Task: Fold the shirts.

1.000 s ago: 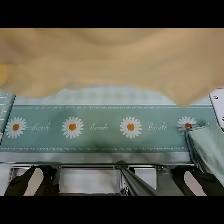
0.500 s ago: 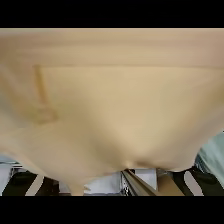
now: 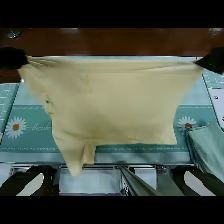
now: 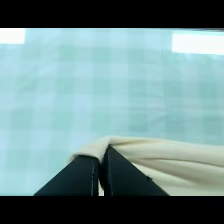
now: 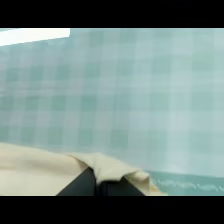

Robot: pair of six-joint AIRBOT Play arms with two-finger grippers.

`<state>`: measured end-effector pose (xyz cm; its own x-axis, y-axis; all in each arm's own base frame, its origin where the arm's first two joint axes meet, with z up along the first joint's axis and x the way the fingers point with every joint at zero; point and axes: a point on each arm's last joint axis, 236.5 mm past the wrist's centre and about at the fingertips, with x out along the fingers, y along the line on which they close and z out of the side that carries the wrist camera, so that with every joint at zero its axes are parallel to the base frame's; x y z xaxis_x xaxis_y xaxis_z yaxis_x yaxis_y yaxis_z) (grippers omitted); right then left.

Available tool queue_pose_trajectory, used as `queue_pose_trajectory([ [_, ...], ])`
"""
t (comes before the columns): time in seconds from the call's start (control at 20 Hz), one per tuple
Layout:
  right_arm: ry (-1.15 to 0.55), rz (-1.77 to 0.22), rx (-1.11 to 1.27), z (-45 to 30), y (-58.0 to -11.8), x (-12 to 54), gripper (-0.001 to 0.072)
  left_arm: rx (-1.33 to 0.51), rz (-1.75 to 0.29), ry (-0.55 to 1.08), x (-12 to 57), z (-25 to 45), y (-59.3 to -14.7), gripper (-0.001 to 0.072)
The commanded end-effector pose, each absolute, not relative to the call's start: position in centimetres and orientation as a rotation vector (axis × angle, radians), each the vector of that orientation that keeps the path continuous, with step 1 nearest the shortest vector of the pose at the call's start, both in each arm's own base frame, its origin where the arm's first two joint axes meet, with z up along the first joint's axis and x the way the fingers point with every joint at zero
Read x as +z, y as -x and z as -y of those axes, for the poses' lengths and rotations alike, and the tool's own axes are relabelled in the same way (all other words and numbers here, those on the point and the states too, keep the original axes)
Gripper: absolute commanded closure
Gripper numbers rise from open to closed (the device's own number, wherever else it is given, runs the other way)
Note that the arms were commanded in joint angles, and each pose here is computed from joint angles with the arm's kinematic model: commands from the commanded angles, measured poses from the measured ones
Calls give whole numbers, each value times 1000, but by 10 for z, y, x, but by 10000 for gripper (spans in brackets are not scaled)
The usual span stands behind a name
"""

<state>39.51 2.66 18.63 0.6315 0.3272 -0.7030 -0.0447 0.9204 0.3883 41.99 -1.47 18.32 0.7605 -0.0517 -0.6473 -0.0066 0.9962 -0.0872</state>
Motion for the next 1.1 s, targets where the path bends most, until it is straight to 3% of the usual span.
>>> queue_pose_trajectory([
  [0.0,-452,-922,204,-16,-472,107,680,-40,-708,225,116,30,-493,684],
  [0.25,-569,-991,173,-4,-554,40,680,2,-814,442,43,44,-552,684],
  [0.45,-646,-1037,140,-1,-576,0,680,-15,-907,602,-1,66,-559,683],
  [0.6,-644,-1119,167,-8,-561,-15,680,-27,-991,662,-15,72,-547,682],
  [0.8,-573,-1227,263,-2,-522,1,679,-179,-1171,473,-9,60,-509,683],
  [1.05,-468,-1444,212,10,-473,-36,679,-234,-1448,384,-42,38,-449,683],
])
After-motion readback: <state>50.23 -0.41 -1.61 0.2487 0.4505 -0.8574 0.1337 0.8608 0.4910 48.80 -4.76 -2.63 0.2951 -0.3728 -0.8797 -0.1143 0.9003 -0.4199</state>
